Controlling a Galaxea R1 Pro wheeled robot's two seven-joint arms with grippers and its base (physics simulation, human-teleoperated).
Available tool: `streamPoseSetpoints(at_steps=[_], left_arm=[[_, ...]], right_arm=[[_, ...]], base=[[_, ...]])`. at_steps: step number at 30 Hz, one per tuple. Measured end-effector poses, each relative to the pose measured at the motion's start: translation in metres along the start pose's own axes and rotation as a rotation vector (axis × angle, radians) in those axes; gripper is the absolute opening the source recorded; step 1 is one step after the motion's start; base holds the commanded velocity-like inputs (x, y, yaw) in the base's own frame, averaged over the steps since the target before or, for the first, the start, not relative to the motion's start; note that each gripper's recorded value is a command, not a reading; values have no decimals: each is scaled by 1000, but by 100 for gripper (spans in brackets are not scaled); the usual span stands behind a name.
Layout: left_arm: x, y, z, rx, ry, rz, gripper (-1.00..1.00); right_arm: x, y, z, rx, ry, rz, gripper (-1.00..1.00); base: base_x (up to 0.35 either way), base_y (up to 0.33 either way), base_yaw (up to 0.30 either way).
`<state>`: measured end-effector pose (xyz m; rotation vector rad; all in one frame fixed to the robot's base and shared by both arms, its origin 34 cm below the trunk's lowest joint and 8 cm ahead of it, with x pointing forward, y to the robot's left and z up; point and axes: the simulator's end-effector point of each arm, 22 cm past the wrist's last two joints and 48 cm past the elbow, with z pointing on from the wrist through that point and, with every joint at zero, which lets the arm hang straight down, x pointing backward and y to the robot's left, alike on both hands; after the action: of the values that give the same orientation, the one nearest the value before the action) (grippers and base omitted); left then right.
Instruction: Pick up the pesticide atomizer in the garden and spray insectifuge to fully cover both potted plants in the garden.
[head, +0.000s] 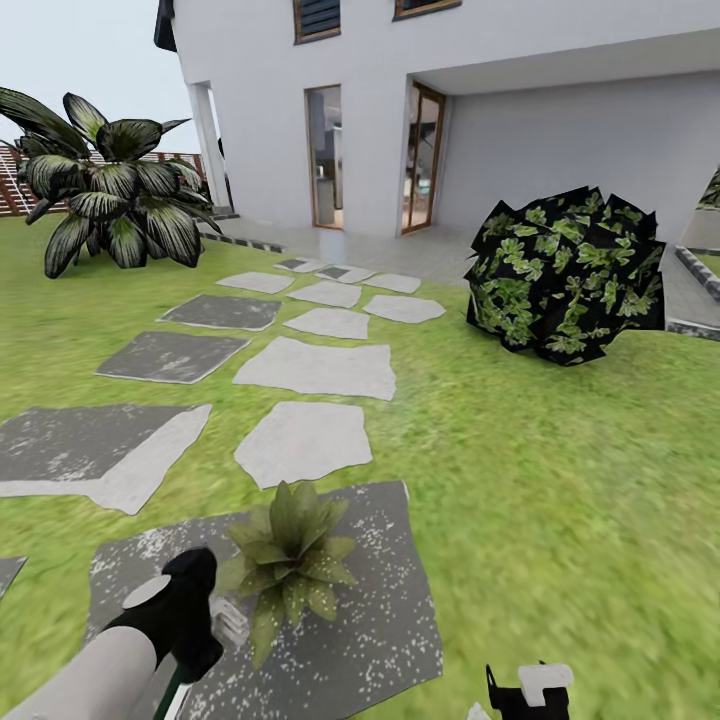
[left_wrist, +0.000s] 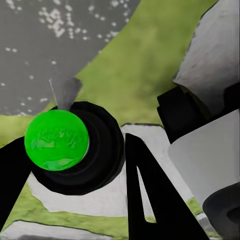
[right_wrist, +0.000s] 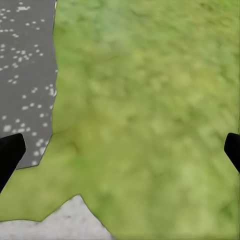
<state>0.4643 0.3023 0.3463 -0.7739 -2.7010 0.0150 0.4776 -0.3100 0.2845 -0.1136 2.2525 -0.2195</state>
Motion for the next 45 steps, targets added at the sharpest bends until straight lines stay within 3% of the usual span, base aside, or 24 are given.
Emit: streamPoseSetpoints(at_steps=[3, 10, 15, 19, 27, 37, 45], left_arm=[[11, -6, 11, 11, 25, 1, -100], [7, -12, 11, 17, 20, 7, -100], [11, 0, 9, -13, 25, 10, -100], [23, 17, 9, -24, 33, -18, -100], [21, 14, 9, -15, 28, -22, -100], [19, 13, 8, -20, 25, -17, -100], [5, 20, -6, -46, -23, -16, -100]], right_arm=[[0, 0, 0, -1, 0, 0, 100], [0, 0, 0, 1, 0, 1, 100], [0, -1, 0, 2, 0, 2, 100], [0, 0, 0, 1, 0, 1, 100], [0, 0, 0, 1, 1, 2, 100], [0, 0, 0, 2, 0, 3, 100], [0, -1, 0, 3, 0, 3, 100]], base=[[0, 0, -225], [-26, 127, -257], [-26, 110, -27], [-1, 5, -1], [-176, 139, -28], [-88, 252, -278], [148, 300, -300]])
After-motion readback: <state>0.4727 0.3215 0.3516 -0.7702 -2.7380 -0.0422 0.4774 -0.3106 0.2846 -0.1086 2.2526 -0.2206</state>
